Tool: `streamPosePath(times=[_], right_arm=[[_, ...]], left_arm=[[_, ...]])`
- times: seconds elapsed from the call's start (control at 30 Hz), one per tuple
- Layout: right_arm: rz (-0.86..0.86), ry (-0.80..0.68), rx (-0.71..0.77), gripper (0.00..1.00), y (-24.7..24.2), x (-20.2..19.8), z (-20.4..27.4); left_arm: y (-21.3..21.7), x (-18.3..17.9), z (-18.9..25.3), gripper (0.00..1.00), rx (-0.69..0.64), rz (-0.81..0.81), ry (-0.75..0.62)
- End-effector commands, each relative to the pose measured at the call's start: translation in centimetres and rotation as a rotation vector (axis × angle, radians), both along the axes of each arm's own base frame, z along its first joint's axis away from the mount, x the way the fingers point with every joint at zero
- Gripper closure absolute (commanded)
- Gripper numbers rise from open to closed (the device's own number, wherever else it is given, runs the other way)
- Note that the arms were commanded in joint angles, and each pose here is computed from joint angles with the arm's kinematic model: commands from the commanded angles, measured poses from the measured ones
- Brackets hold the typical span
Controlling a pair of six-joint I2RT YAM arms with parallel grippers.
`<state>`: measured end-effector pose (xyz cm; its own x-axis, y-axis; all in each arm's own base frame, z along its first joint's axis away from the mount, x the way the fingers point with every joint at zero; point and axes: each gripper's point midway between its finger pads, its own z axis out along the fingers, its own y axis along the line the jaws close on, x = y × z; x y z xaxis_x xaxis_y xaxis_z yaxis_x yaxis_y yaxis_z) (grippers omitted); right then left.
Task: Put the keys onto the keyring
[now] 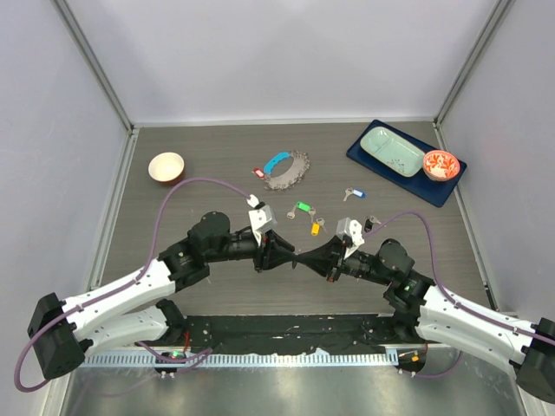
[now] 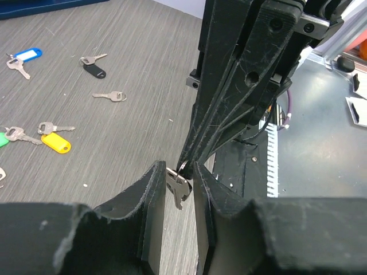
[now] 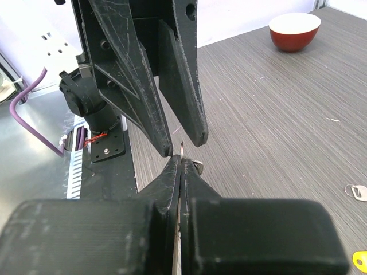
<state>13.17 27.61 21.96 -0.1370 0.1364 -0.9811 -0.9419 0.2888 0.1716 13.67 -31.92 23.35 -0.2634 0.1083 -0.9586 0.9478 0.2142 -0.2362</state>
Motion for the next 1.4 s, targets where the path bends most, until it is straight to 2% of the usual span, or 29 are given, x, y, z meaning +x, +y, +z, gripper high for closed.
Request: streamPosePath(times=[0.0, 0.23, 0.37, 0.4, 0.6, 0.77, 0.87, 0.93, 1.0, 1.03, 1.1, 1.13, 1.23, 1.33, 1.37], right_arm=[[-0.023, -0.057, 0.077, 0.99, -0.2, 0.3, 2.5], [-0.022, -0.057, 0.081, 0.99, -0.2, 0.2, 2.6], [-0.015, -0.055, 0.077, 0.99, -0.1, 0.1, 2.5], [-0.015, -0.054, 0.074, 0.99, -0.2, 0.1, 2.4], [-0.016, -0.038, 0.037, 0.99, -0.4, 0.0, 1.5], [-0.016, -0.031, 0.000, 0.92, -0.7, -0.2, 0.9], [-0.012, -0.027, -0.013, 0.99, -0.7, -0.3, 0.7], [-0.014, -0.033, -0.024, 0.99, -0.6, -0.1, 0.7], [-0.024, -0.020, -0.067, 0.99, -0.5, 0.3, -0.2], [-0.034, -0.018, -0.079, 0.99, -0.5, 0.5, -0.3], [-0.076, 0.005, -0.115, 0.99, -0.7, 1.3, -1.1], [-0.094, 0.012, -0.125, 0.99, -0.8, 1.6, -1.3], [-0.155, 0.063, -0.174, 0.99, -1.3, 2.5, -2.6], [-0.199, 0.142, -0.222, 0.99, -1.7, 2.9, -3.8], [-0.209, 0.184, -0.261, 0.99, -2.0, 2.8, -4.8]], left_arm=[[-0.3, -0.8, 0.7, 0.72, -0.035, -0.053, -0.007], [-0.6, -1.0, 0.5, 0.74, -0.030, -0.077, -0.001], [-0.6, -1.0, 0.5, 0.98, -0.024, -0.085, -0.008], [-0.6, -1.0, 0.4, 1.00, -0.018, -0.085, -0.013], [0.0, -0.8, 0.5, 1.00, 0.005, -0.070, -0.056], [0.6, -0.8, 0.4, 1.00, 0.036, -0.074, -0.102], [0.7, -0.7, 0.2, 1.00, 0.043, -0.081, -0.130], [0.7, -0.2, 0.3, 0.99, 0.047, -0.059, -0.150], [0.7, 0.4, 0.3, 0.82, 0.054, -0.027, -0.157], [0.9, 1.2, 0.3, 0.55, 0.062, 0.016, -0.164], [1.2, 2.1, 0.5, 0.39, 0.070, 0.074, -0.153], [1.6, 2.7, 0.7, 0.28, 0.074, 0.120, -0.157], [2.5, 3.7, 1.3, 0.17, 0.070, 0.212, -0.152], [3.9, 4.8, 1.3, 0.12, 0.088, 0.325, -0.113], [5.3, 5.8, 1.1, 0.12, 0.114, 0.424, -0.104]])
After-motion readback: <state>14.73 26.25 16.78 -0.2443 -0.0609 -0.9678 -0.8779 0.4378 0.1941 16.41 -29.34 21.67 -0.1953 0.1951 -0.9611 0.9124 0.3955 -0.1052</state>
